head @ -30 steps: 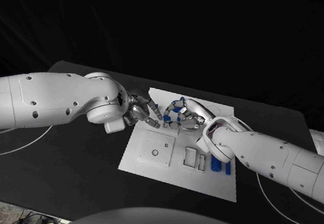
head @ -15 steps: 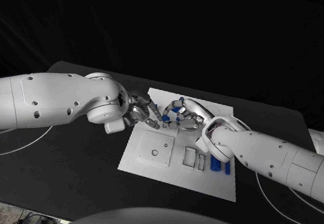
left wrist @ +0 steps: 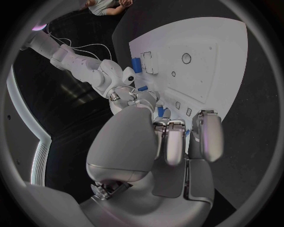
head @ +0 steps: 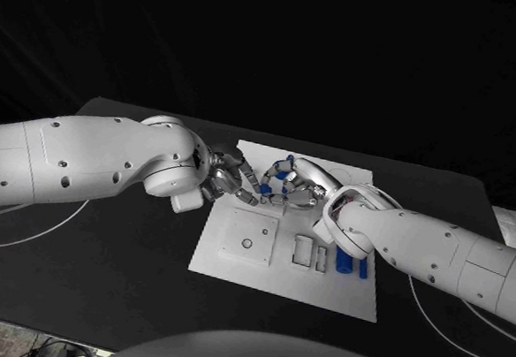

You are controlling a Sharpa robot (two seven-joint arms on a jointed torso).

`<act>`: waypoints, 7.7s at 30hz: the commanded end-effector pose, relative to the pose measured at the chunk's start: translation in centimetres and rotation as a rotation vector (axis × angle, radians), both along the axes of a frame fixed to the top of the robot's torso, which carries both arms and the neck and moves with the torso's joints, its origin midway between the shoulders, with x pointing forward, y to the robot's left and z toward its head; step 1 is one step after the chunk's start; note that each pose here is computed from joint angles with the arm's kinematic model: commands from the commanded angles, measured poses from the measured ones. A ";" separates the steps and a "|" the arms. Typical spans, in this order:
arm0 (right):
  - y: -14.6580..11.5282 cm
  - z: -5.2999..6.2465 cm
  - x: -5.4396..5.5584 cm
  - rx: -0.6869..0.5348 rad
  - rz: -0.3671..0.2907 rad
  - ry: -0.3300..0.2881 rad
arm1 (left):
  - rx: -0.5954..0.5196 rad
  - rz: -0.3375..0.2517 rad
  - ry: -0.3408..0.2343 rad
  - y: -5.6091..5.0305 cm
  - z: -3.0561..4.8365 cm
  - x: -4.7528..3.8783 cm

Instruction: Assemble the parts on the task board

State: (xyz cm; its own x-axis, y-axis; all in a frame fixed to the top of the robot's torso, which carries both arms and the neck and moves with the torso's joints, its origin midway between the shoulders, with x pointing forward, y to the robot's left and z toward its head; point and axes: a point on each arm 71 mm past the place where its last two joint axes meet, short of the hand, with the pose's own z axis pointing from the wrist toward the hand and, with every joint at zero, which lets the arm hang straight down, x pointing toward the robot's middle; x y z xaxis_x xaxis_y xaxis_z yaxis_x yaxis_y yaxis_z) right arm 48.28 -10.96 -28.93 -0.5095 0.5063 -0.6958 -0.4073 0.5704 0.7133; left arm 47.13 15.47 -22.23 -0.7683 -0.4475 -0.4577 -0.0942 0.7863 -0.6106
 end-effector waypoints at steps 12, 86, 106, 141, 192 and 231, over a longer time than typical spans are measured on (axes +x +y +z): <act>0.0 -0.4 -0.1 -0.058 0.021 0.000 | -0.014 -0.011 0.002 -0.3 0.09 -0.11; -0.3 -0.6 -0.1 -0.072 0.010 -0.009 | 0.034 -0.042 0.031 -1.3 -0.63 0.16; -0.4 -0.8 -0.1 -0.096 0.009 0.008 | -0.015 -0.048 0.015 -1.7 -0.37 0.17; -0.1 -0.9 -0.2 -0.124 0.020 0.002 | -0.009 -0.051 0.025 -2.0 -0.46 0.29; 2.1 2.2 0.7 -0.707 0.146 -0.225 | 0.027 -0.032 0.052 -0.6 -0.81 0.56; 2.4 0.8 0.3 -0.711 0.156 -0.215 | 0.047 -0.040 0.074 -0.6 -0.98 0.38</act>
